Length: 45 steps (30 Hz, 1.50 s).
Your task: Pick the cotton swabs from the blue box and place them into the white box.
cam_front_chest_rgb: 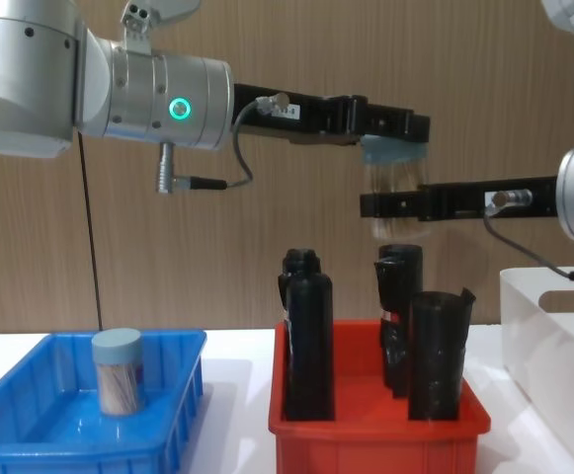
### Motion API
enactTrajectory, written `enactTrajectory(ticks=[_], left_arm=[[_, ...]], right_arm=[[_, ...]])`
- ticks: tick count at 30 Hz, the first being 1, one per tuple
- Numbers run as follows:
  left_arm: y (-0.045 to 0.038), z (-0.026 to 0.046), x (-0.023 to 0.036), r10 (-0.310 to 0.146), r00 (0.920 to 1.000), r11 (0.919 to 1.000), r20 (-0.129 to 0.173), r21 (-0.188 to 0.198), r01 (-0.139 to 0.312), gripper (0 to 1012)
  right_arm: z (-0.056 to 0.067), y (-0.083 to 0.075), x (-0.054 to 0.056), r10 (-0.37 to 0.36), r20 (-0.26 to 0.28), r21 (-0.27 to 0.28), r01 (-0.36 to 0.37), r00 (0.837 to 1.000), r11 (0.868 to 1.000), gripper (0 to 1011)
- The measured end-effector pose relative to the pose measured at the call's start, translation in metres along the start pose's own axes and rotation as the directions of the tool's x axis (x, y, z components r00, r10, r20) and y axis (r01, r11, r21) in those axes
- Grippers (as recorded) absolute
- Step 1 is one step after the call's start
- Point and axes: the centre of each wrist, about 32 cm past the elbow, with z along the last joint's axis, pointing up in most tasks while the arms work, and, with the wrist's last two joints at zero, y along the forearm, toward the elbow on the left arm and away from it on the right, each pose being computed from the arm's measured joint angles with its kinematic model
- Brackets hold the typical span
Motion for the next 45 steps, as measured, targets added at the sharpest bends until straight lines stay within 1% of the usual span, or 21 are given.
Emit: enactTrajectory(ticks=[8,11,13,14,15,16,17,22,34,40,45], left_arm=[[0.0001,0.0000,0.0001,0.001,1.0000,1.0000,0.000,0.000,-0.001,670],[-0.0001,0.0000,-0.0001,-0.001,1.0000,1.0000,0.000,0.000,0.001,735],[-0.0001,0.0000,-0.0001,-0.001,1.0000,1.0000,0.000,0.000,0.001,811],[-0.0001,0.0000,0.0000,-0.001,1.0000,1.0000,0.000,0.000,0.001,824],[-0.0001,0.0000,-0.0001,-0.001,1.0000,1.0000,0.000,0.000,0.001,865],[-0.0001,0.0000,-0.0001,-0.001,1.0000,1.0000,0.000,0.000,0.001,865],[0.0000,0.0000,0.0000,-0.001,1.0000,1.0000,0.000,0.000,0.001,916],[0.0000,0.0000,0.0000,-0.001,1.0000,1.0000,0.000,0.000,0.001,1004],[0.0000,0.0000,0.0000,-0.001,1.0000,1.0000,0.000,0.000,0.001,1004],[0.0000,0.0000,0.0000,-0.001,1.0000,1.0000,0.000,0.000,0.001,1004],[0.0000,0.0000,0.0000,-0.001,1.0000,1.0000,0.000,0.000,0.001,1004]], right_arm=[[0.001,0.002,0.000,0.005,0.001,0.000,-0.005,1.000,1.000,669],[0.001,0.003,0.000,0.006,0.003,0.002,-0.006,1.000,1.000,668],[0.001,0.003,0.000,0.006,0.003,0.003,-0.006,1.000,1.000,668],[0.001,0.003,0.000,0.006,0.003,0.004,-0.006,1.000,1.000,668],[0.002,0.003,0.000,0.007,0.003,0.005,-0.008,1.000,1.000,668],[0.002,0.003,0.000,0.008,0.003,0.006,-0.008,1.000,1.000,668],[0.002,0.003,0.000,0.009,0.002,0.007,-0.009,1.000,1.000,668],[0.002,0.004,0.000,0.011,0.002,0.009,-0.011,1.000,1.000,667],[0.002,0.002,0.001,0.005,0.001,0.014,-0.005,1.000,1.000,667],[0.001,-0.002,0.005,-0.026,-0.001,0.019,0.026,1.000,0.999,668],[0.000,-0.007,0.012,-0.066,-0.001,0.023,0.066,0.998,0.998,667]])
